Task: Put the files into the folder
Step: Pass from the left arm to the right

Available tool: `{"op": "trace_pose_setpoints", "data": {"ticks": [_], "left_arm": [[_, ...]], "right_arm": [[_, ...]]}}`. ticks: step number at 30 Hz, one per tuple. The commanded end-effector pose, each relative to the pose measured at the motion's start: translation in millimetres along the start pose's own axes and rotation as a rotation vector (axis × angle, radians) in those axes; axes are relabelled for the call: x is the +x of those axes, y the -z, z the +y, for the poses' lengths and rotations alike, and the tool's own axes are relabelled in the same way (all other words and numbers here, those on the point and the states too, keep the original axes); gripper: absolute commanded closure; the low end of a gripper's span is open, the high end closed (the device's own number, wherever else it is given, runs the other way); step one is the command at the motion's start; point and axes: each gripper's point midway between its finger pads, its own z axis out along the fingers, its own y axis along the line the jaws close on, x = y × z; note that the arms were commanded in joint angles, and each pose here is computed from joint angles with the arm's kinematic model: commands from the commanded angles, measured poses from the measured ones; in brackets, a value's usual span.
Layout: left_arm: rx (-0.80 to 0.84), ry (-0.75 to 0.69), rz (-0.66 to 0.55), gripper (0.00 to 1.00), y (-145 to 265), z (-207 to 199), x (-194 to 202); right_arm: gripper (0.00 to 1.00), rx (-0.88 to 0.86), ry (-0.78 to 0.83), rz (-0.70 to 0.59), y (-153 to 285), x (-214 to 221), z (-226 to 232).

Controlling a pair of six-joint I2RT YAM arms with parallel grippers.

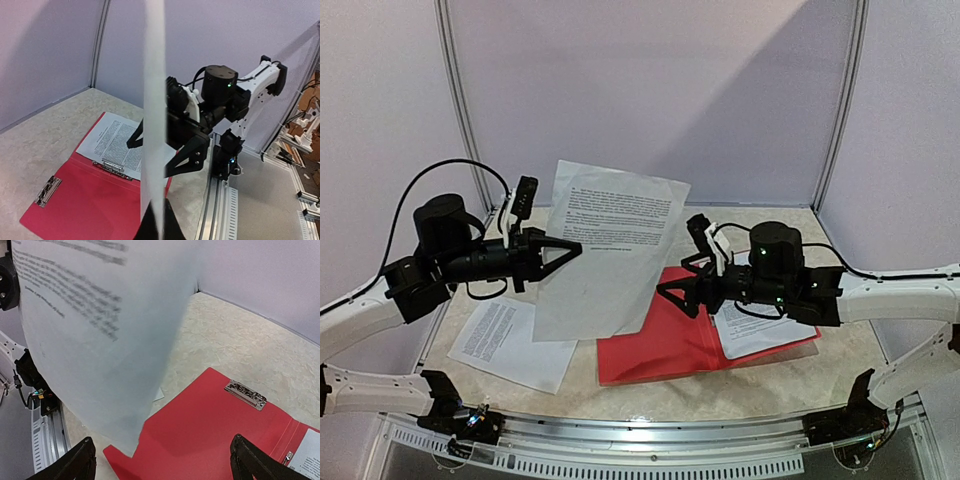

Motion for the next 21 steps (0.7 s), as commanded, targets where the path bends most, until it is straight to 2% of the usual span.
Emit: {"op": "trace_pose_setpoints", "data": {"ticks": [1, 4, 6, 11, 14, 17, 21], "left_arm": [[0.111, -0.002, -0.022, 1.00, 2, -22, -3], [0.122, 0.012, -0.047, 1.00, 5, -24, -4], [0.105, 0.035, -0.060, 1.00, 6, -21, -3], [0.011, 0.118, -0.094, 1.00, 9, -3, 3], [-0.030, 0.180, -0.110, 1.00, 8, 9, 14], [-0.079, 0.239, -0.129, 1.00, 8, 22, 26], [-0.077, 0.308, -0.167, 1.00, 7, 28, 34]], "right_arm": [[0.08, -0.123, -0.004, -0.100, -3, -21, 18], [0.08, -0.207, 0.005, -0.133, -8, -26, 31], [0.14, -0.290, 0.006, -0.148, -9, -30, 45], [0.39, -0.389, -0.038, -0.176, -2, -32, 60], [0.55, -0.382, -0.066, -0.216, 8, -37, 59], [0.66, -0.359, -0.084, -0.244, 15, -41, 56], [0.87, -0.317, -0.100, -0.221, 12, -37, 49]]}}
